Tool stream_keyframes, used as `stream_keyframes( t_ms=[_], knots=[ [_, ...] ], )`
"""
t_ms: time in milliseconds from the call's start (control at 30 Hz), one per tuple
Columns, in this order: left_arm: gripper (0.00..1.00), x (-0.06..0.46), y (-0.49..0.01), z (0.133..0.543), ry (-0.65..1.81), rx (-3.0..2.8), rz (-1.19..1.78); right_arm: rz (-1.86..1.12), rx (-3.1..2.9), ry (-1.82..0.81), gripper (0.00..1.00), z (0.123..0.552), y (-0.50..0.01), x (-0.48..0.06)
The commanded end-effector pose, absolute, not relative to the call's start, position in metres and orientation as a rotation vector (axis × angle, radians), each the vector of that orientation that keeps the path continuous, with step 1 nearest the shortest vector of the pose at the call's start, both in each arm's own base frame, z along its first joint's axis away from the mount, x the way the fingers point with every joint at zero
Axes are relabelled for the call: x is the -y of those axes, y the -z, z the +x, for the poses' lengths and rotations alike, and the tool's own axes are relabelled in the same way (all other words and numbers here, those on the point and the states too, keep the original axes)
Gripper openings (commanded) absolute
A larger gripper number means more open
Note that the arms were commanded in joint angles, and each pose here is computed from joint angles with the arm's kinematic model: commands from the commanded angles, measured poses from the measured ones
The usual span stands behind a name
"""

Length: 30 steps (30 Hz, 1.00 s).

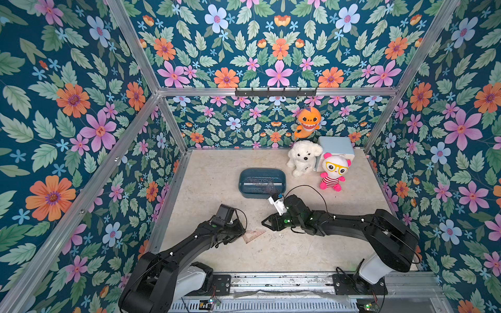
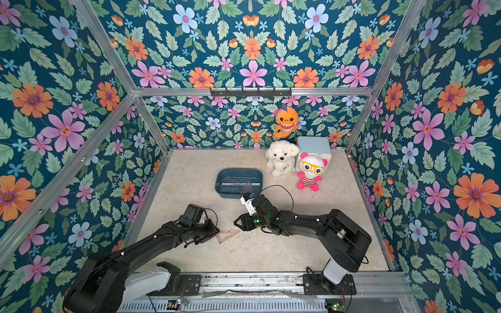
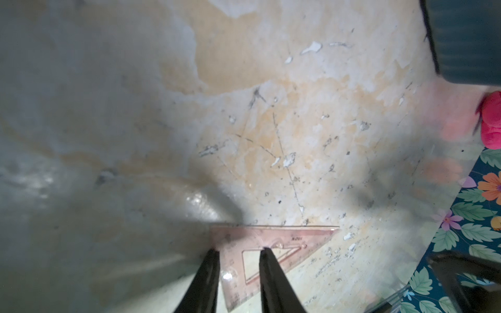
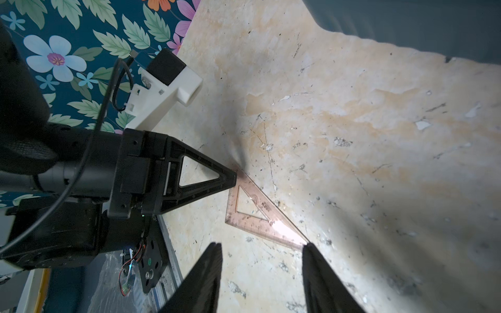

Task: Put the scattered rulers into the storage box
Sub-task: Pick up the ruler from the center of the board.

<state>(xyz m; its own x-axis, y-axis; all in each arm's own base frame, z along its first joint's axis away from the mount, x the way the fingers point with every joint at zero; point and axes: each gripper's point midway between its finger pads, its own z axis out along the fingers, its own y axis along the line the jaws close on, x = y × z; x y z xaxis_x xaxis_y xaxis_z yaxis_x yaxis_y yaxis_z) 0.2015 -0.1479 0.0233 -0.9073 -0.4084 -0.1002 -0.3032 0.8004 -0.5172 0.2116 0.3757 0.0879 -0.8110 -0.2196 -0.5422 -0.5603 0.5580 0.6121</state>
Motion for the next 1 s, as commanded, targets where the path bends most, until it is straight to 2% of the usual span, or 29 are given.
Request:
stream_keyframes(
  t_ms=[0, 767, 967],
  knots=[
    [0.32, 0.149, -0.030, 0.205, 0.753, -2.765, -0.525, -0.633, -2.371, -1.164, 0.50, 0.212, -0.092, -0.378],
    [0.31, 0.149, -0.018, 0.201, 0.748, -2.789, -0.518, -0.629, -2.389, -1.185, 0.50, 0.209, -0.091, -0.379],
    [0.31, 0.153, -0.030, 0.208, 0.775, -2.759, -0.491, -0.617, -2.399, -1.212, 0.50, 0.205, -0.091, -0.378]
  ],
)
